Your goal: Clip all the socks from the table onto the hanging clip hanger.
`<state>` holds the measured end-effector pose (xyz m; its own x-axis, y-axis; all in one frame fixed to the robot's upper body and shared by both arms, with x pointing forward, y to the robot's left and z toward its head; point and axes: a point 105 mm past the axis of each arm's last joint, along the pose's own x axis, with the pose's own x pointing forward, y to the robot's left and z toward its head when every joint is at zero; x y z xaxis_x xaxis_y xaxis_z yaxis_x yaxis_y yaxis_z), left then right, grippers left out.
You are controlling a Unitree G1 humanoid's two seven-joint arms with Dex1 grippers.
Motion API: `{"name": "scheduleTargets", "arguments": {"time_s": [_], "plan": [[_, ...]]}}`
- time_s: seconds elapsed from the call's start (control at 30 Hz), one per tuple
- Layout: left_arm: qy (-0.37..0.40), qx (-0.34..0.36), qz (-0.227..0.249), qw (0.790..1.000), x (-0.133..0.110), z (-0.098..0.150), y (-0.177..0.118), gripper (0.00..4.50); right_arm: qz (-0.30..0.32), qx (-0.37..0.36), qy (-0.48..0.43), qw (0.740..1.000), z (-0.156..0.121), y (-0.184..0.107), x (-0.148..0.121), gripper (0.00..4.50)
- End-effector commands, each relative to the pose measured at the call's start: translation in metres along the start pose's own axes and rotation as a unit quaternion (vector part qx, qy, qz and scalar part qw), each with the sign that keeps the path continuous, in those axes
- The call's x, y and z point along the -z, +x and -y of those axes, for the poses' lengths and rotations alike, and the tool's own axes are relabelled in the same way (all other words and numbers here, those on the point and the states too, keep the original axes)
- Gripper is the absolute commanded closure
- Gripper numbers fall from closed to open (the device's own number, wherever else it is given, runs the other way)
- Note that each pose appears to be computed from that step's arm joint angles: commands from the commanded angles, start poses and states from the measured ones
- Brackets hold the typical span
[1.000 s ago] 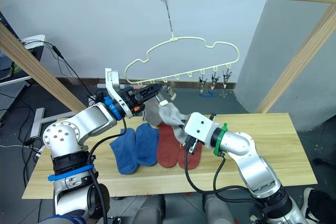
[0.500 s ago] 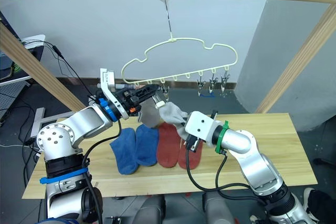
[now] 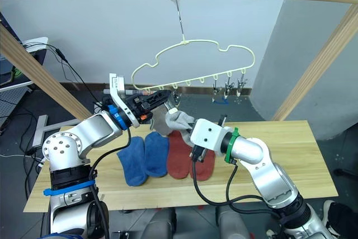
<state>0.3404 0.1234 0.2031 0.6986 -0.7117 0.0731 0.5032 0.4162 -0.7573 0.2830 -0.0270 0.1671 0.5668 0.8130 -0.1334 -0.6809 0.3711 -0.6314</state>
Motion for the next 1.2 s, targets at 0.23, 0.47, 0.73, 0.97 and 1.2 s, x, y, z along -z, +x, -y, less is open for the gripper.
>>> {"name": "scheduleTargets", "arguments": {"time_s": [0.23,0.47,0.73,0.97,1.2], "plan": [[0.012,-0.001,-0.010,1.000,0.005,0.000,-0.005,3.58,0.014,0.015,-0.017,1.000,0.006,0.001,-0.010,4.50],[0.014,-0.005,-0.008,1.000,0.005,-0.001,-0.008,1.29,0.009,0.019,-0.013,1.000,0.008,0.002,-0.007,4.50],[0.024,-0.005,0.002,1.000,-0.004,0.006,-0.032,0.02,0.003,0.041,0.066,0.997,0.010,0.016,0.012,4.50],[0.155,-0.051,-0.071,0.984,0.012,0.015,-0.070,0.00,0.019,0.053,0.225,0.973,0.011,0.057,0.033,3.61],[0.286,-0.084,-0.053,0.953,0.010,0.015,-0.063,0.00,0.007,0.043,0.291,0.956,0.004,0.061,0.050,1.18]]}}
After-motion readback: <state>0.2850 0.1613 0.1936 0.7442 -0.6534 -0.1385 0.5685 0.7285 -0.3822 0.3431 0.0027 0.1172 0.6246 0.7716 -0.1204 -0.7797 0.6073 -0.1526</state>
